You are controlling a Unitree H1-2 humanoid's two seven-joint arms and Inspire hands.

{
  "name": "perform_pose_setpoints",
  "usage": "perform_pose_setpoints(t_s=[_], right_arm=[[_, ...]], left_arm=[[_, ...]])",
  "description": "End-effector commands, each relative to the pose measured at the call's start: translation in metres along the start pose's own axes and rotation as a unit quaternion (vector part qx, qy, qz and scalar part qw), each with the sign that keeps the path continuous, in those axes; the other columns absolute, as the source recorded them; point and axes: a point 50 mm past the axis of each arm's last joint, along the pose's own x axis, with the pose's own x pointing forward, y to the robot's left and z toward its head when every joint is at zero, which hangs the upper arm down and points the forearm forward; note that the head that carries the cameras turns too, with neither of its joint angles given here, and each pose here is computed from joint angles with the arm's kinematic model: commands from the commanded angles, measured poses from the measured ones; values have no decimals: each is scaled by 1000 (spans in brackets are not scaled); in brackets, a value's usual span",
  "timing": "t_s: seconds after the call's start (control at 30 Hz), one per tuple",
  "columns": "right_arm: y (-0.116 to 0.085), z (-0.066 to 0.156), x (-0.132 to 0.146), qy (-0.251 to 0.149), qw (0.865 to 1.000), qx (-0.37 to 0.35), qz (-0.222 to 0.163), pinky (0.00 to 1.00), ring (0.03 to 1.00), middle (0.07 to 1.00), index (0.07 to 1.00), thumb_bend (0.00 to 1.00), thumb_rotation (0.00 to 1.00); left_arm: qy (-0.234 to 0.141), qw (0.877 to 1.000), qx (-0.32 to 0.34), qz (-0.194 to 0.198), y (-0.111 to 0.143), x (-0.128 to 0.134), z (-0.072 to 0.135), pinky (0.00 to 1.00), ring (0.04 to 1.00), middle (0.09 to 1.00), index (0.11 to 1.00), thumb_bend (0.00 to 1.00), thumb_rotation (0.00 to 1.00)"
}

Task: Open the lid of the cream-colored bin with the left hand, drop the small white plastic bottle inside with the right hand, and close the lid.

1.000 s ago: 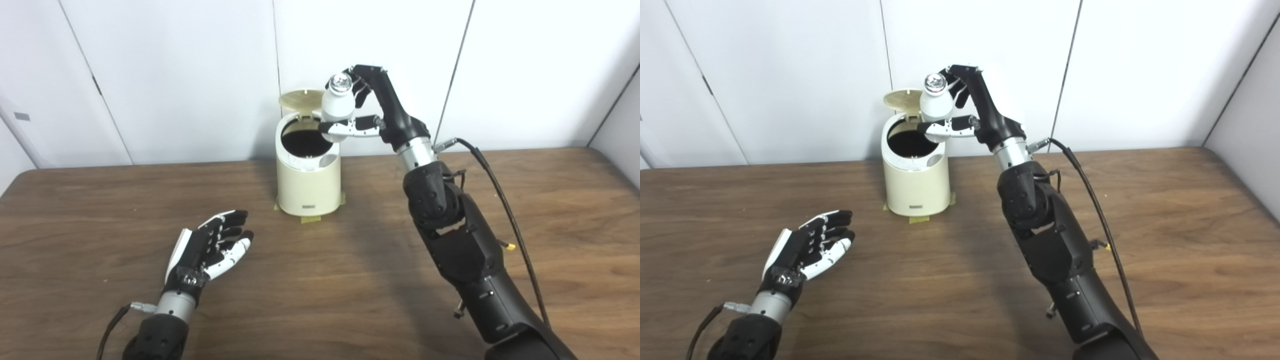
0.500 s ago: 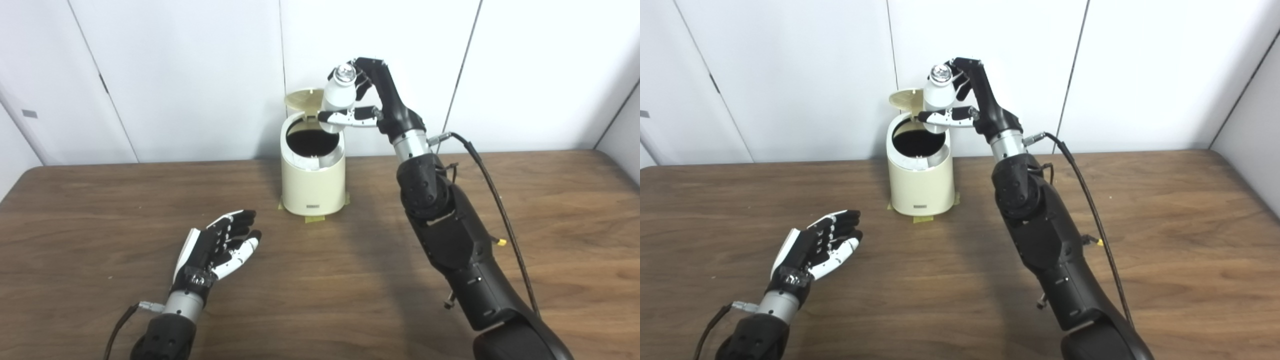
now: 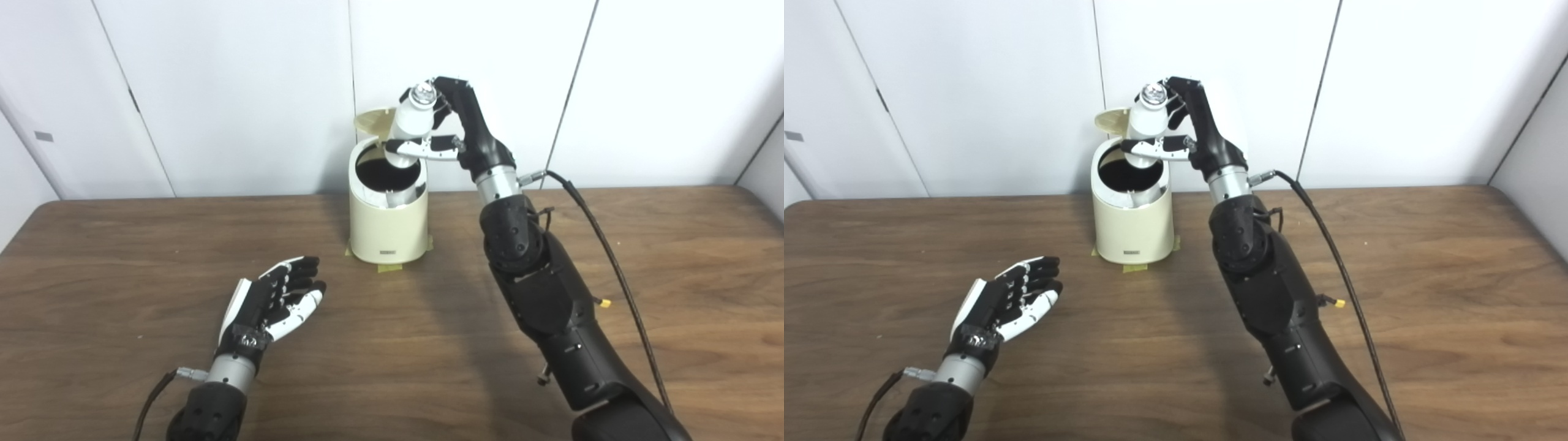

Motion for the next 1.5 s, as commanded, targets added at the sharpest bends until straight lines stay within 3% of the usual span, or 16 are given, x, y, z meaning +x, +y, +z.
perform_pose_setpoints(t_s=[0.0,0.5,0.73,0.93,1.07,1.47], right_arm=[[-9,19,15,-46,999,8,-21,361,442,501,499,502,0],[-15,15,3,-49,998,6,-25,361,438,490,494,503,0],[-8,9,0,-40,999,11,-27,365,437,488,492,503,0],[-4,11,2,-38,999,23,-32,367,438,486,494,503,0],[-4,14,5,-38,998,32,-30,363,444,497,495,503,0],[-1,16,10,-40,998,31,-26,349,446,505,493,502,0]], left_arm=[[-44,999,11,13,6,3,19,762,801,802,811,410,295],[-37,999,5,13,5,4,18,781,810,805,809,417,292],[-34,999,2,12,4,4,20,791,816,808,811,409,282],[-37,999,8,15,4,5,20,763,804,801,809,404,266],[-38,999,9,11,3,4,20,787,815,808,813,414,322],[-38,999,-1,12,-1,5,16,767,802,795,807,413,275]])
